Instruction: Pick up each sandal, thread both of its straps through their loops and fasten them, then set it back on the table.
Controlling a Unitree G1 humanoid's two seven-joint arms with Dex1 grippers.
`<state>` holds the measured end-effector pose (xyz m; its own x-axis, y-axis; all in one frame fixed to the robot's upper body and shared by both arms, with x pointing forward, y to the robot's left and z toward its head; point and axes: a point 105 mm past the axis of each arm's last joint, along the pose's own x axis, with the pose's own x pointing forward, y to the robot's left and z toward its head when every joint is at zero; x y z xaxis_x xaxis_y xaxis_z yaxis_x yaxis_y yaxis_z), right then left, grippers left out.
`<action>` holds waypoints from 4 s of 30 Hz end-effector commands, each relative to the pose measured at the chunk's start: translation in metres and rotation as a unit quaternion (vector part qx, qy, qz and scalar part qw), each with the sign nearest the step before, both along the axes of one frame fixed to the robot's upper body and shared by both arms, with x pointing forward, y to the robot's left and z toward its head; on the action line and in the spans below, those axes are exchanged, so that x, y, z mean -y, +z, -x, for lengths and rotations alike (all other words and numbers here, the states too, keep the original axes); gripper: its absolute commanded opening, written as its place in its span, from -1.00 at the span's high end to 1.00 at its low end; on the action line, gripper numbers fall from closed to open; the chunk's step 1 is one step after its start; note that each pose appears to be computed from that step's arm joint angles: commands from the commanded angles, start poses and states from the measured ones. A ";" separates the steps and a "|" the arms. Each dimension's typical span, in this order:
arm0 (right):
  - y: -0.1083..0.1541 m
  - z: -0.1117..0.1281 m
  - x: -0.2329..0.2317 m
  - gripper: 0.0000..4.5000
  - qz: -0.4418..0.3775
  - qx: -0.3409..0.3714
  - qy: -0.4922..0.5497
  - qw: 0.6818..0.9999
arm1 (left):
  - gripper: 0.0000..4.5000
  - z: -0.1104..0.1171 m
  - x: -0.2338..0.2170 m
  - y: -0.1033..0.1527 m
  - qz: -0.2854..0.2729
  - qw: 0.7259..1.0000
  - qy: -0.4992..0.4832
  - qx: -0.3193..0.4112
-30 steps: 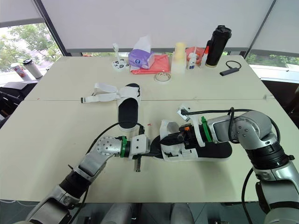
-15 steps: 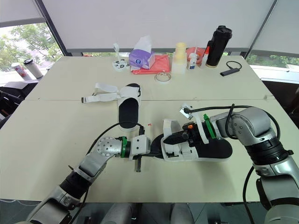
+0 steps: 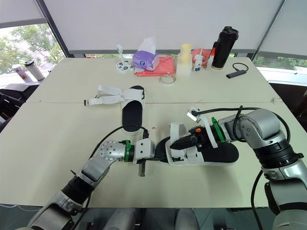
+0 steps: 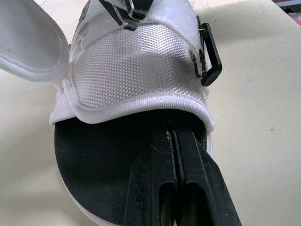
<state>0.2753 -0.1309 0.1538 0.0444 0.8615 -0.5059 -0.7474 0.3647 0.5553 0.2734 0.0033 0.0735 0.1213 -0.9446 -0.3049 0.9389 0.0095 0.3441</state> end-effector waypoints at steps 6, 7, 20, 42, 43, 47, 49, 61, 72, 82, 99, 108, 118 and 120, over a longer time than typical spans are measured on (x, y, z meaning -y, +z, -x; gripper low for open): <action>0.013 -0.006 0.006 0.98 0.001 0.022 -0.005 1.000 | 1.00 0.012 -0.002 -0.040 -0.070 0.996 -0.007 -0.049; 0.013 -0.006 0.007 0.98 0.002 0.021 -0.005 1.000 | 1.00 0.012 -0.001 -0.040 -0.070 0.996 -0.007 -0.049; -0.014 -0.012 0.013 0.98 0.060 0.062 0.008 0.996 | 1.00 0.012 -0.001 -0.039 -0.068 0.997 -0.003 -0.048; -0.018 0.010 0.007 0.98 0.102 0.165 0.088 0.977 | 1.00 0.011 -0.001 -0.041 -0.069 0.997 -0.001 -0.046; -0.019 0.011 0.006 0.98 0.102 0.170 0.092 0.976 | 1.00 0.011 -0.001 -0.040 -0.069 0.997 -0.001 -0.046; -0.024 0.020 0.006 0.98 0.111 0.178 0.107 0.972 | 1.00 0.011 -0.001 -0.039 -0.068 0.997 -0.001 -0.045; -0.027 0.021 0.008 0.98 0.119 0.180 0.103 0.971 | 1.00 0.011 -0.001 -0.039 -0.068 0.997 -0.002 -0.045; -0.017 0.035 0.014 -0.97 0.129 0.185 0.095 0.970 | 1.00 0.011 -0.001 -0.039 -0.069 0.997 -0.004 -0.043; 0.001 0.081 0.026 -0.97 0.093 0.137 0.047 0.985 | 1.00 0.013 0.001 -0.040 -0.067 0.997 -0.005 -0.045; -0.040 0.073 0.024 -0.97 0.089 0.126 -0.048 0.987 | 1.00 0.011 0.000 -0.040 -0.069 0.997 -0.004 -0.044; -0.040 0.056 0.004 -0.97 0.044 0.151 -0.090 0.984 | 1.00 0.009 -0.002 -0.038 -0.070 0.997 -0.001 -0.041; -0.035 0.063 -0.001 -0.97 0.053 0.160 -0.070 0.983 | 1.00 0.010 -0.001 -0.036 -0.069 0.997 -0.003 -0.041; -0.022 0.070 0.018 -0.97 0.072 0.179 -0.092 0.977 | 1.00 0.010 -0.001 -0.035 -0.070 0.997 -0.002 -0.042; -0.022 0.072 0.019 -0.97 0.074 0.178 -0.094 0.977 | 1.00 0.010 -0.001 -0.036 -0.070 0.997 -0.003 -0.042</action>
